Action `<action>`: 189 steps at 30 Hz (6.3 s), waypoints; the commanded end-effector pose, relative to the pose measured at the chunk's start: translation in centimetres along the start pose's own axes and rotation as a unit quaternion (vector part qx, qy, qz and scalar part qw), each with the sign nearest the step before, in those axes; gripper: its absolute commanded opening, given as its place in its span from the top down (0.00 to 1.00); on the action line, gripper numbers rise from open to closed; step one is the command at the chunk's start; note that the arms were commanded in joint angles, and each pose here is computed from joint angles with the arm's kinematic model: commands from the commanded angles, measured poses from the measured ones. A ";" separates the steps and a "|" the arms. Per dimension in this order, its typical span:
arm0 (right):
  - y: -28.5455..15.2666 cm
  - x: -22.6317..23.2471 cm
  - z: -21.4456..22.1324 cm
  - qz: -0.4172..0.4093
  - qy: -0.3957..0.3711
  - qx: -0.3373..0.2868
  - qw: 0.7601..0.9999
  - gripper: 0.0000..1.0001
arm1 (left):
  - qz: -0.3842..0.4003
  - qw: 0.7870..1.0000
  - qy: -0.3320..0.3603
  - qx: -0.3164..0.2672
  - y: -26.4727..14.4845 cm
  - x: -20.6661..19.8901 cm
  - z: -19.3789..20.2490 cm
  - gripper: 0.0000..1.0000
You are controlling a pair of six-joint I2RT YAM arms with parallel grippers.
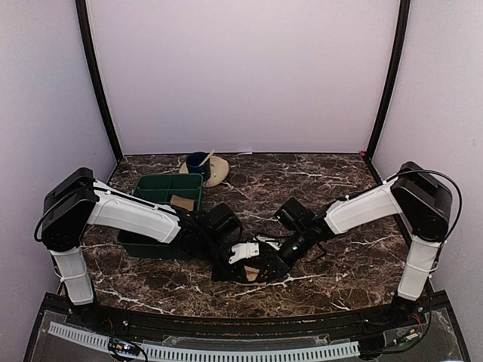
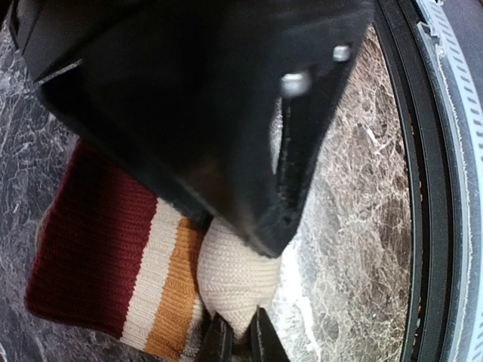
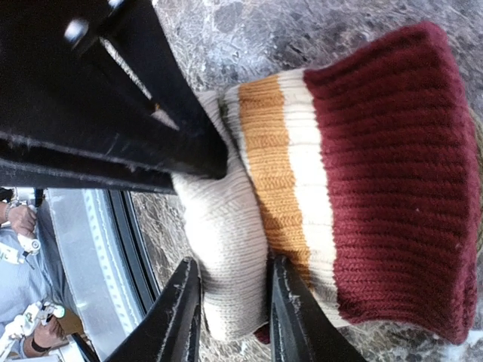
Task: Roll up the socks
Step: Roll the sock at the center of the board.
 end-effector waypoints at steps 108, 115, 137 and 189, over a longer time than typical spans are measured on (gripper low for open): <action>1.4 3.8 1.2 0.351 -0.299 0.083 0.883 0.58 | 0.223 0.949 -0.179 0.134 2.9 2.3 0.3 1.00; 1.3 3.4 1.7 0.346 -0.288 0.093 0.888 0.70 | 0.220 0.949 -0.181 0.133 2.9 2.5 0.2 1.00; 2.2 2.6 2.8 0.311 -0.243 0.115 0.912 0.98 | 0.160 0.962 -0.204 0.090 0.4 4.8 -1.5 0.75; 0.0 1.3 1.8 0.179 -0.048 0.007 0.983 1.00 | 0.005 0.976 -0.169 -0.140 -7.7 5.4 -2.8 0.62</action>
Point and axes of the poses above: each gripper's point midway between its finger pads, its own y axis out along the fingers, its own x axis along the line the jaws close on, z = x × y, the point moved 5 cm from there along -y, back along the fingers, and after that the axes turned 14 degrees about -y, right-handed, at the moved point
